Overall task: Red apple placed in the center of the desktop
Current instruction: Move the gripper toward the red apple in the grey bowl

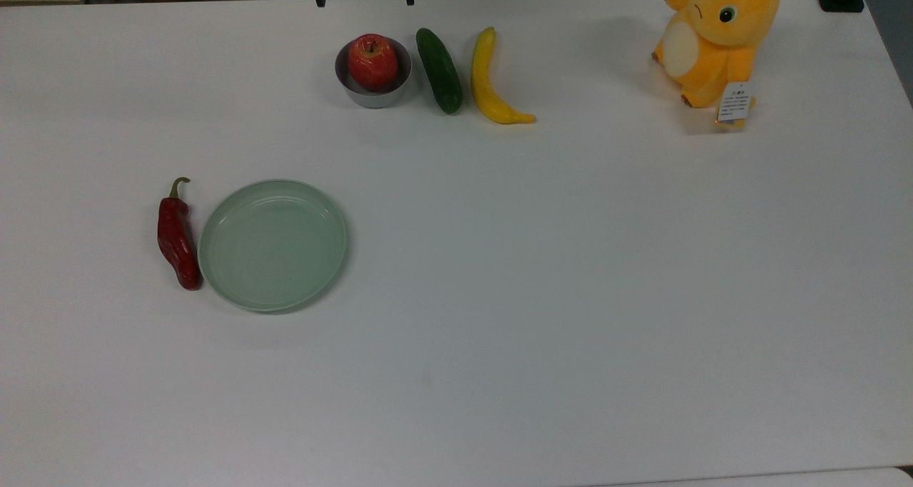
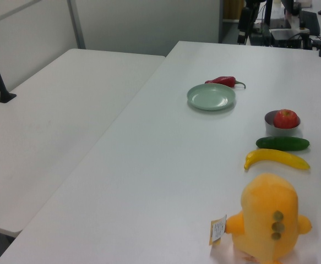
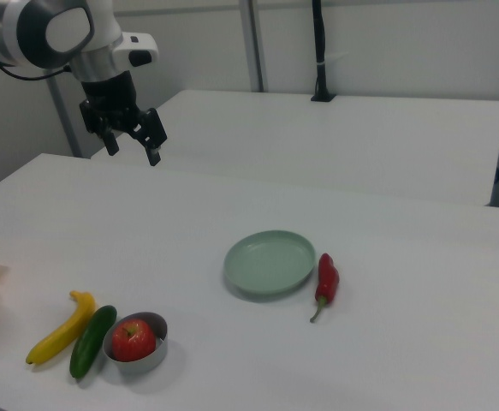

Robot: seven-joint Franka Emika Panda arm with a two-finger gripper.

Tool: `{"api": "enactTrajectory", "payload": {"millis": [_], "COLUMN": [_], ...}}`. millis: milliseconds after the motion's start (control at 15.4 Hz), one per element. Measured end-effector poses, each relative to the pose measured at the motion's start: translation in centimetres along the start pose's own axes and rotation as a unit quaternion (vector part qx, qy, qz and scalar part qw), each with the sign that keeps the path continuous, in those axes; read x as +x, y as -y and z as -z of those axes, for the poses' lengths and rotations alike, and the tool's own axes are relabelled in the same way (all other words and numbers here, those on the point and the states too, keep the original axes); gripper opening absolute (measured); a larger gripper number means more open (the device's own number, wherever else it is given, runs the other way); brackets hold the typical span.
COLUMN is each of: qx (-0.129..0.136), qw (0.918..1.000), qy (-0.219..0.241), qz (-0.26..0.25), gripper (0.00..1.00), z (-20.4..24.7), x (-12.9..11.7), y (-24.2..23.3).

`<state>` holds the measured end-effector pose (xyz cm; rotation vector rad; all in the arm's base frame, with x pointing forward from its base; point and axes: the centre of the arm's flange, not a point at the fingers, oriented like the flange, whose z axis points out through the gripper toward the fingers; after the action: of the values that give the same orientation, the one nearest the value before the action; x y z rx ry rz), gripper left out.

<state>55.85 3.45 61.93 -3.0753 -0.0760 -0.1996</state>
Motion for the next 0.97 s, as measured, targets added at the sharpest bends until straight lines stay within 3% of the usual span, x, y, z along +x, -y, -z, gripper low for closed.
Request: {"api": "enactTrajectory", "payload": {"millis": [713,972], "qx": [0.001,0.001], "qw": [1.0000,0.9973], "qy": [0.001,0.019], "qz": [0.009,0.071], "gripper": [1.00,1.00], "z": [-0.10,-0.75], "x": [0.00,-0.29], "y": [0.58,0.34]}}
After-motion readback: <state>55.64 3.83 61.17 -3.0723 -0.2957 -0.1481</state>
